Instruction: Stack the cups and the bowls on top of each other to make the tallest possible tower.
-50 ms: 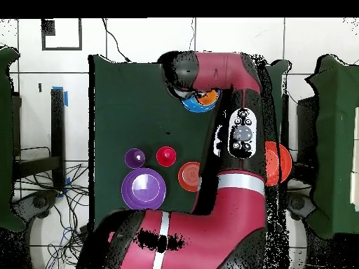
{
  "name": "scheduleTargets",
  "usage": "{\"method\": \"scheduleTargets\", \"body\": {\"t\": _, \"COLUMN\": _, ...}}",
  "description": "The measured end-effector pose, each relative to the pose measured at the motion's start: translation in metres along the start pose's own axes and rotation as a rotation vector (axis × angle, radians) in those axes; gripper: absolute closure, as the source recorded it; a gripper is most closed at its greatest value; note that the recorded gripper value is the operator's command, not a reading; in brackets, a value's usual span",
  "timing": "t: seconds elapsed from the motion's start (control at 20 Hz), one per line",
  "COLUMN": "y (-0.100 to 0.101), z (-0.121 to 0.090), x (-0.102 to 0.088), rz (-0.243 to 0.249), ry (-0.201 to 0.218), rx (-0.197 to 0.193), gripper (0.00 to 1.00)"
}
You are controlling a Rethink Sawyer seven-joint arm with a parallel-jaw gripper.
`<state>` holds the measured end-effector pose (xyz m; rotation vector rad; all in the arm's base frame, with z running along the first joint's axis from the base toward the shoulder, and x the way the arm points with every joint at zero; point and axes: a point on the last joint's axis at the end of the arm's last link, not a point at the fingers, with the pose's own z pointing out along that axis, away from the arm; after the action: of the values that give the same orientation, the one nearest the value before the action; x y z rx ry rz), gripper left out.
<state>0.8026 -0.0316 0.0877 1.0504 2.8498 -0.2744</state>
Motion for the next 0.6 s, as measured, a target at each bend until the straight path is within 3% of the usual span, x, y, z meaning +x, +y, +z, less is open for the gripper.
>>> {"method": "scheduleTargets", "body": {"t": 0.6, "y": 0.0009, "z": 0.0030, "x": 0.0021, "rz": -0.002, "ry": 0.003, "rx": 0.002, "gripper": 1.00}}
